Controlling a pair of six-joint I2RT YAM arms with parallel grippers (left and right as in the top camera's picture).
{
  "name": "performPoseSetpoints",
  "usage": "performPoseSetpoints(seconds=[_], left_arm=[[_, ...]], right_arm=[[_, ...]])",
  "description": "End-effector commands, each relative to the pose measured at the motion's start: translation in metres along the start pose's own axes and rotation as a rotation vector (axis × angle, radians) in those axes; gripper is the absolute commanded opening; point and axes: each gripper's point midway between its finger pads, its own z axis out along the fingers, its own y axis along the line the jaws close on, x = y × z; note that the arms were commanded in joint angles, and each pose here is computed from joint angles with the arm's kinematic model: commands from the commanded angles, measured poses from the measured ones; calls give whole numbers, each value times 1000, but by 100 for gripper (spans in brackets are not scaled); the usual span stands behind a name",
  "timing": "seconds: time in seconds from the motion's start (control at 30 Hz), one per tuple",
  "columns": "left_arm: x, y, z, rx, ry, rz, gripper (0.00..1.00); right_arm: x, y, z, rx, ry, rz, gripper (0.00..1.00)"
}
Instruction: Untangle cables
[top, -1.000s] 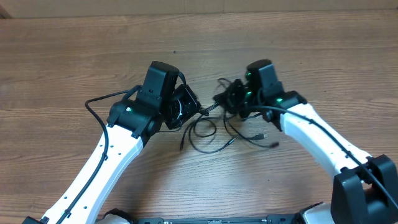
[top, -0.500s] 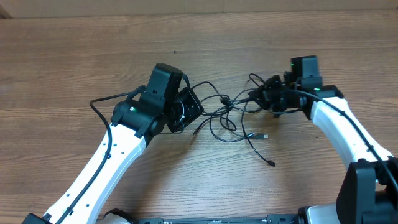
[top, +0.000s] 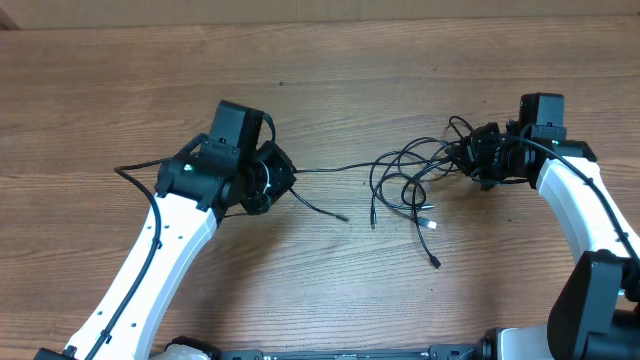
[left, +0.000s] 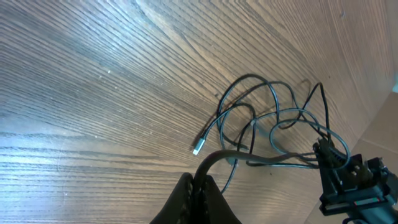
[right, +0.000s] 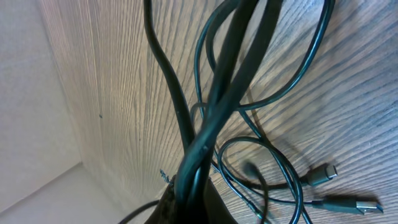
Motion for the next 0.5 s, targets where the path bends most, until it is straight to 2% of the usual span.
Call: performPoseSetpoints(seconds=[0.0,0.17,0.27,0.4,0.47], left_arm=[[-23,8,-11,-34,-105,13,4],[-27,12,-12,-54,-130,34,4],[-33,15,-13,-77,-167,41,5],[-41,20,-15,-113,-209,115,23],[-45,22,-16,-132,-226,170,38]], right_arm=[[-26,-8,-6,29,-89,-3,4],[-20,-4,-5,6,-54,-9,4],[-9,4,-5,-38,7,-77,4],[-1,11,-6,-60,26,-194,4],[1,18,-11,-76,14,-252,4]])
